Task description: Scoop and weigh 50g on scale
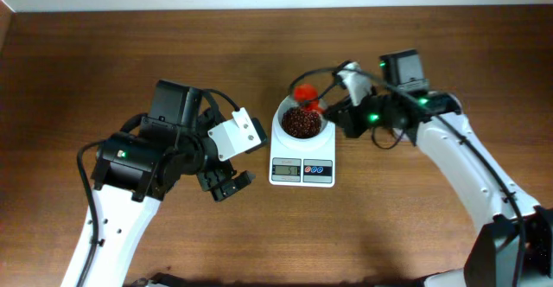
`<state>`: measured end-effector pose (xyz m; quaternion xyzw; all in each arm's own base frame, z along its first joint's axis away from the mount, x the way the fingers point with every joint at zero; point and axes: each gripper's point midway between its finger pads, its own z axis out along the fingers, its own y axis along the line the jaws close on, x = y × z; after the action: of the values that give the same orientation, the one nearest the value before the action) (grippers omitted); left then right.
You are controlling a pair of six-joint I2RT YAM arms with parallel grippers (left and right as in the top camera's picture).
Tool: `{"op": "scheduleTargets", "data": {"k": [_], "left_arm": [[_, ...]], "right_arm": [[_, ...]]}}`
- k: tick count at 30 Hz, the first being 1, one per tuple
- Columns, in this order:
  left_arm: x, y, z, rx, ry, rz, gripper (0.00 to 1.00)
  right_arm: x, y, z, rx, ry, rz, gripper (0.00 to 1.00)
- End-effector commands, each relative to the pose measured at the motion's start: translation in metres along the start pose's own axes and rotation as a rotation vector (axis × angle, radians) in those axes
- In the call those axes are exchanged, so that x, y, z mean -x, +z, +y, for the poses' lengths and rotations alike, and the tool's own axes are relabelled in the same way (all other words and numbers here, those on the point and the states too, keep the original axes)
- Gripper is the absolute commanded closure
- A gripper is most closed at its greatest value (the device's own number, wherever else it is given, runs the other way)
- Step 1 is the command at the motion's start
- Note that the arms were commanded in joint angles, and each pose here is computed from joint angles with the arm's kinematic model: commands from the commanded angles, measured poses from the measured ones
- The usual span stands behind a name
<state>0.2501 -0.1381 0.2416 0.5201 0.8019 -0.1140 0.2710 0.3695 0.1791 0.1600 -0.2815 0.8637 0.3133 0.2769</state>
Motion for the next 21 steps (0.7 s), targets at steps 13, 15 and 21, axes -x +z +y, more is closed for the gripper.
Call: {"op": "scheduleTargets", "data": {"k": [13, 15, 21], "left_arm": [[0.005, -0.005, 0.001, 0.004, 0.022, -0.021, 0.01], [0.005, -0.005, 0.001, 0.004, 0.022, -0.021, 0.01], [0.005, -0.005, 0.001, 0.004, 0.022, -0.021, 0.01]], "right_arm": [[-0.072, -0.162, -0.121, -0.530, 0.312, 0.038, 0.96], [-0.079, -0.173, -0.127, -0.624, 0.308, 0.080, 0.96], [-0.096, -0.183, -0.137, -0.818, 0.298, 0.226, 0.96]]}}
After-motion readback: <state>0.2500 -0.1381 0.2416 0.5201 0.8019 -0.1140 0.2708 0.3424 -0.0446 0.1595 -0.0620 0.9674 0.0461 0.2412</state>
